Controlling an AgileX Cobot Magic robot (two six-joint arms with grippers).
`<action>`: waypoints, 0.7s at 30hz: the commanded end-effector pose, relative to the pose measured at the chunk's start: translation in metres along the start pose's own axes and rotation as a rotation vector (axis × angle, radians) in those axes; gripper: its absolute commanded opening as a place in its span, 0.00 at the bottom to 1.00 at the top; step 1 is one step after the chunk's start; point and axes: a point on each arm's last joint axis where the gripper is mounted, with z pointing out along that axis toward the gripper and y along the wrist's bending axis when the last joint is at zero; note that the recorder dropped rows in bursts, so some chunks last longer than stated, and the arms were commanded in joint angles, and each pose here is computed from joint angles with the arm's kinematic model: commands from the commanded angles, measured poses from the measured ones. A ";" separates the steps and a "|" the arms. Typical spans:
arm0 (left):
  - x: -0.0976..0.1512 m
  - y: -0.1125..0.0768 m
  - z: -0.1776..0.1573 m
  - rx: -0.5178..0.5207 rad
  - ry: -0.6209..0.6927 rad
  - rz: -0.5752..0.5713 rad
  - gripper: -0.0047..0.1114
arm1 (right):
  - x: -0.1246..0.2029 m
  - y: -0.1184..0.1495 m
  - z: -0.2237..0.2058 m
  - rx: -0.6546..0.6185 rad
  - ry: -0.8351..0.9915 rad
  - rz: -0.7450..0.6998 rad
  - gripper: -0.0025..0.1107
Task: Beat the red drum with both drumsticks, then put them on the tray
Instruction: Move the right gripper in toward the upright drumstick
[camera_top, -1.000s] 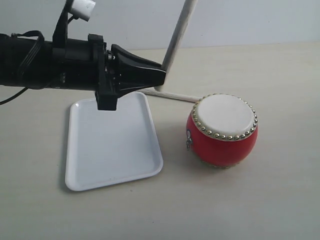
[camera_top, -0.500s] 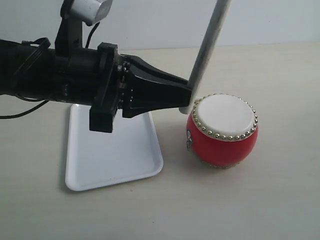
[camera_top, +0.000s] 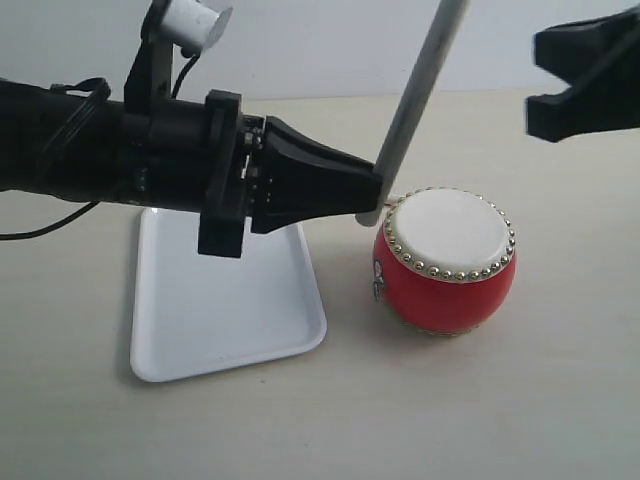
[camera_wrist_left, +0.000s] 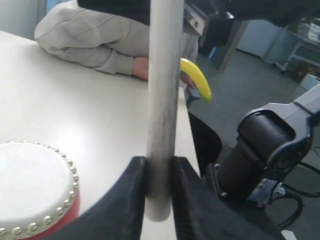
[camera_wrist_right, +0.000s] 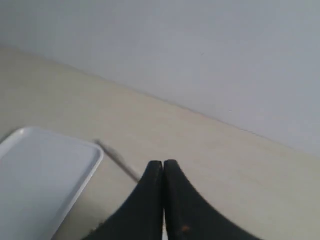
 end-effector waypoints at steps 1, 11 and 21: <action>-0.003 0.013 -0.014 -0.079 -0.026 -0.027 0.04 | -0.009 -0.007 0.050 -0.161 0.185 -0.119 0.02; -0.005 0.035 -0.047 -0.185 -0.071 -0.068 0.04 | -0.009 -0.023 0.095 -0.622 0.218 0.080 0.02; -0.005 0.039 -0.054 -0.203 -0.082 -0.056 0.04 | -0.001 -0.023 0.101 -0.849 -0.109 0.103 0.02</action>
